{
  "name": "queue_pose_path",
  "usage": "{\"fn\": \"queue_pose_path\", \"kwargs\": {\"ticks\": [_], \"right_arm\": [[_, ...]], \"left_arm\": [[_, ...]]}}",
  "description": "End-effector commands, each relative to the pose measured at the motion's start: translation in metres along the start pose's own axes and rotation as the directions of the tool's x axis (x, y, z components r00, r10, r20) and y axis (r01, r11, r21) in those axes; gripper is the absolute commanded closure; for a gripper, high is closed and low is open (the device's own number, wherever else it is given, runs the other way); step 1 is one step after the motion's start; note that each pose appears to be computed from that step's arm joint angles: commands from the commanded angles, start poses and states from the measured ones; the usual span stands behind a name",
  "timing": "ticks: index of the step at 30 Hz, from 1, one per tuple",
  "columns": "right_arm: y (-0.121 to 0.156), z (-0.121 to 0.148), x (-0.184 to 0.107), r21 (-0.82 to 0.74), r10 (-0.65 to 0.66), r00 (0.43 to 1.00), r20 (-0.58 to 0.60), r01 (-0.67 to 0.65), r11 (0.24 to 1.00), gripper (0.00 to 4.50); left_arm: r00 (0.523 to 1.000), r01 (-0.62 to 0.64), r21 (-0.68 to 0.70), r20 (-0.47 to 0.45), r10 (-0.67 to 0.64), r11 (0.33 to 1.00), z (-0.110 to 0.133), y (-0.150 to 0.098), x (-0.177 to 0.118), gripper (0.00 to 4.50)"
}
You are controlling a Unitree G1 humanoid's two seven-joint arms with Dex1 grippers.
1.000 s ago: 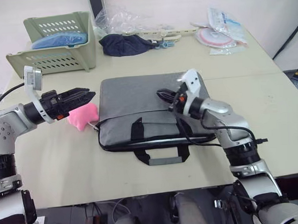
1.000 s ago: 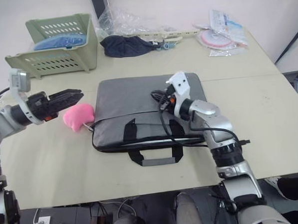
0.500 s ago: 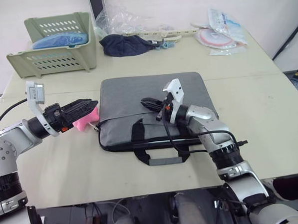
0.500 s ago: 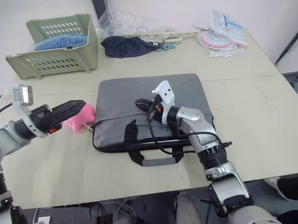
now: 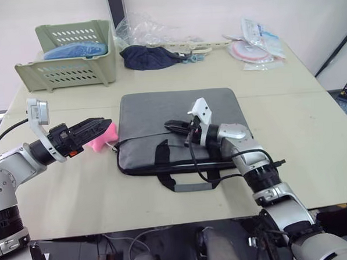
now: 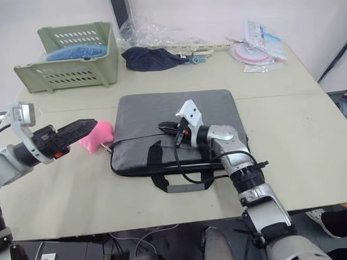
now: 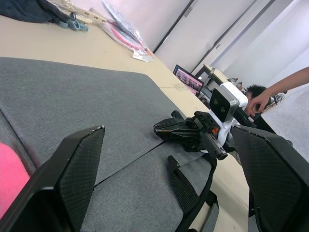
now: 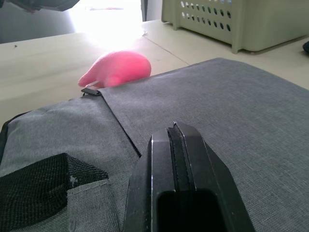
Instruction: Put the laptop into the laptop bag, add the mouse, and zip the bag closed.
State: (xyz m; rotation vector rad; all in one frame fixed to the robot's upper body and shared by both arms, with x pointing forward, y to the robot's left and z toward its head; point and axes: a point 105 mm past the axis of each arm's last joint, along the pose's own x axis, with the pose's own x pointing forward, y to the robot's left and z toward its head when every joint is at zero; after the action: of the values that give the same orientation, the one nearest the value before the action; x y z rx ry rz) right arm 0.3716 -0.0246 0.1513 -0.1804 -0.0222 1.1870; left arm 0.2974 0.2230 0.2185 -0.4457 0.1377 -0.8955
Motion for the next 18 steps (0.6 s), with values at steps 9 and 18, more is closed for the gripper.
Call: {"fn": "queue_pose_path", "kwargs": {"ticks": [9, 18], "right_arm": [[0.013, -0.064, -0.013, 0.258, 0.095, 0.957, -0.274, -0.022, 0.966, 4.4], [0.011, -0.054, -0.016, 0.289, 0.092, 0.957, -0.276, -0.009, 0.957, 4.4]], "left_arm": [[0.996, -0.082, 0.029, 0.047, 0.081, 0.996, 0.011, 0.01, -0.004, 0.0], [0.884, -0.419, -0.077, 0.194, 0.426, 0.905, 0.033, 0.082, -0.03, 0.0]]}}
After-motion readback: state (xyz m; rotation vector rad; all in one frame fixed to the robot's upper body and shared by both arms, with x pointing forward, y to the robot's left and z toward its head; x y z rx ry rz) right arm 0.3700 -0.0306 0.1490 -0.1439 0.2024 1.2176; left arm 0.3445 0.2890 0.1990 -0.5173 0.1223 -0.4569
